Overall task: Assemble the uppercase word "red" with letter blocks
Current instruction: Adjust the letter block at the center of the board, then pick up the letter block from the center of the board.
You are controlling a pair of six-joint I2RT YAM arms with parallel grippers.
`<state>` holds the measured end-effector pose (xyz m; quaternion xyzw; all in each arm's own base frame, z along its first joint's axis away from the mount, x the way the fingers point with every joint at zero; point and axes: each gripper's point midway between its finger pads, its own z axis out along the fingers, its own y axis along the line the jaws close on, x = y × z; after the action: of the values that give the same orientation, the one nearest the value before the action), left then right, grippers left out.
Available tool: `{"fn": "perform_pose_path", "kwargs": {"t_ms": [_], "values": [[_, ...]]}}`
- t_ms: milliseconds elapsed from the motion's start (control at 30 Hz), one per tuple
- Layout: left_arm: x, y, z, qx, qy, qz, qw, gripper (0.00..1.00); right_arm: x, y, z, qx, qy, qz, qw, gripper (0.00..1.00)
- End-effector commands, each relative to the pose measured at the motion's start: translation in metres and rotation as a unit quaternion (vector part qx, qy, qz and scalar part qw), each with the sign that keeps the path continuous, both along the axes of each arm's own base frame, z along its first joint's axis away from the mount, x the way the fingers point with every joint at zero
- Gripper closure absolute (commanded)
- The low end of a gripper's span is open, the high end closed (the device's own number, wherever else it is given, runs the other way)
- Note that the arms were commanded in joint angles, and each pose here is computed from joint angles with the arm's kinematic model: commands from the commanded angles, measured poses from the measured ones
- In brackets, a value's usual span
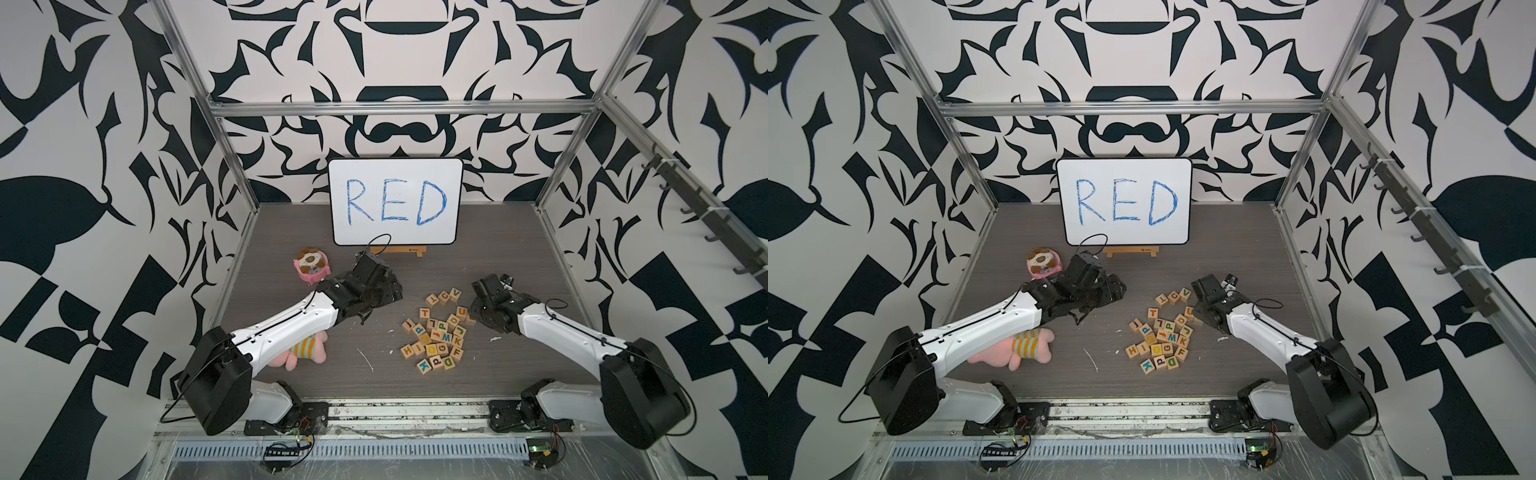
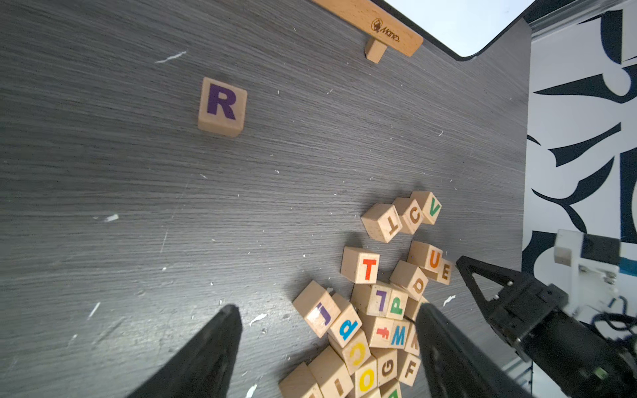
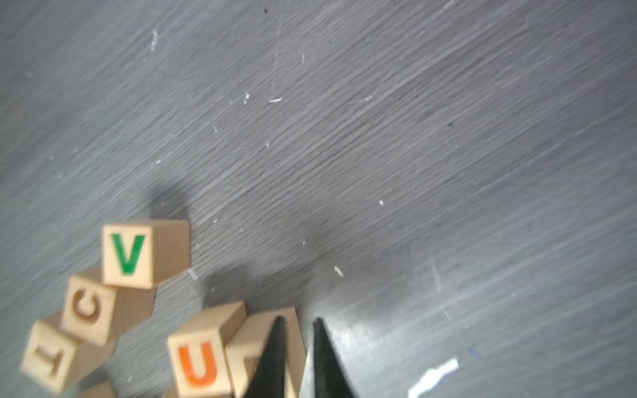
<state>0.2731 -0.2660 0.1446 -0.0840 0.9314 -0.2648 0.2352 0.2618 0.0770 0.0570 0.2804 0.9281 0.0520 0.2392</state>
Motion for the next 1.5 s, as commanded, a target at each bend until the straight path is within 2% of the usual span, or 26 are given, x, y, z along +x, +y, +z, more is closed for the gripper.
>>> {"fn": "perform_pose_path", "kwargs": {"t_ms": [0, 67, 100, 233, 367, 500, 967, 1467], "values": [[-0.001, 0.008, 0.001, 0.008, -0.009, 0.009, 1.0, 0.16, -0.018, -0.006, 0.013, 0.001, 0.004, 0.011, 1.0, 0.66], [0.0, 0.009, 0.0, 0.009, -0.012, 0.011, 1.0, 0.16, -0.023, -0.006, 0.018, 0.012, -0.005, 0.005, 1.0, 0.55], [0.0, 0.009, 0.0, 0.008, -0.012, 0.011, 1.0, 0.16, -0.024, -0.004, 0.019, 0.021, -0.01, 0.006, 1.0, 0.54], [0.0, 0.009, 0.001, 0.008, -0.015, 0.013, 1.0, 0.16, -0.022, 0.015, 0.019, 0.025, -0.018, 0.041, 0.999, 0.53], [-0.001, 0.011, -0.002, 0.01, -0.011, 0.016, 1.0, 0.16, -0.023, 0.023, 0.014, -0.024, 0.008, 0.083, 0.996, 0.51], [-0.003, 0.012, -0.004, 0.013, -0.006, 0.016, 1.0, 0.16, -0.024, 0.026, 0.005, -0.038, 0.028, 0.105, 0.993, 0.48], [-0.003, 0.014, -0.003, 0.011, -0.008, 0.02, 1.0, 0.16, -0.004, 0.03, -0.014, -0.071, 0.037, 0.114, 0.99, 0.46], [-0.004, 0.017, -0.002, 0.013, -0.011, 0.022, 1.0, 0.16, 0.016, 0.03, -0.024, -0.063, 0.038, 0.102, 0.992, 0.43]]}}
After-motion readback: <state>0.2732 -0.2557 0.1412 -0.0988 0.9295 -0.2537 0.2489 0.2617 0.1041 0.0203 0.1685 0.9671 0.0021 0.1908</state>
